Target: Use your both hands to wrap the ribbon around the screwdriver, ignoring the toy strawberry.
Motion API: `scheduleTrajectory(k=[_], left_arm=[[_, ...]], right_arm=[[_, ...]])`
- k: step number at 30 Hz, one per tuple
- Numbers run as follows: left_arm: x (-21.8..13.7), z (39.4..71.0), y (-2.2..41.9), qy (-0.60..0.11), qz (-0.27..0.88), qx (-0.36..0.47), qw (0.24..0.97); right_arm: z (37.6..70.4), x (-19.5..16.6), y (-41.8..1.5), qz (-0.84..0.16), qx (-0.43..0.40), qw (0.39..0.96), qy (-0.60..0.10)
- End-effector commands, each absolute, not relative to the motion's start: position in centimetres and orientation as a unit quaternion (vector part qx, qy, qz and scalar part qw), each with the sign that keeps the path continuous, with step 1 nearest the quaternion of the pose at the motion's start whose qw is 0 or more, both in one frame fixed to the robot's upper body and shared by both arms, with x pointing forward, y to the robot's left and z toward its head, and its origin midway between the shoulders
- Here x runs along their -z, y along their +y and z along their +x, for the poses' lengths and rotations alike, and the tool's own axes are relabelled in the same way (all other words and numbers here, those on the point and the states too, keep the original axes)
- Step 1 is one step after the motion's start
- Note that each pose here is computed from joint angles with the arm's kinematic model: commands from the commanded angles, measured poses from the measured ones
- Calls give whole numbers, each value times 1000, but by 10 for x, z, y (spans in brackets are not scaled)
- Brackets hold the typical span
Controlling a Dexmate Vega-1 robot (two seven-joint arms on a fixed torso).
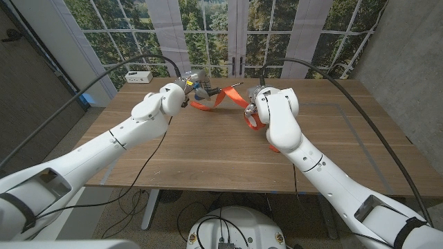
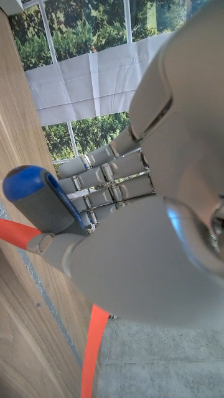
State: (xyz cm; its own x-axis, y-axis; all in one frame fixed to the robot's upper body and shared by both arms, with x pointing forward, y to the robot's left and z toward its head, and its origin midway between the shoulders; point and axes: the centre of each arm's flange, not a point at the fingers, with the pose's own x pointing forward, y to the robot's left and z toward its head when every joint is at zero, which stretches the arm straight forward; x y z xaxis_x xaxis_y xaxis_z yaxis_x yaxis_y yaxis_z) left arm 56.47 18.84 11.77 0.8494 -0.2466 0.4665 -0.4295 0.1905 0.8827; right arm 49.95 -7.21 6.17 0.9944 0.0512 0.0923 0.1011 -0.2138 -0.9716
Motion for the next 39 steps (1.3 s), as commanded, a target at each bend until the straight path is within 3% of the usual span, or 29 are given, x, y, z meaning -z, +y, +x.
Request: scheduleTrajectory(k=[1, 21, 39], left_arm=[[-122, 550, 190, -291, 617, -61, 729], [-122, 537, 193, -303, 579, 34, 756], [-112, 531, 194, -290, 570, 94, 763]], right_arm=[[529, -44, -78, -777, 23, 628, -22], [588, -45, -103, -745, 89, 658, -67], [599, -68, -100, -736, 113, 660, -101]])
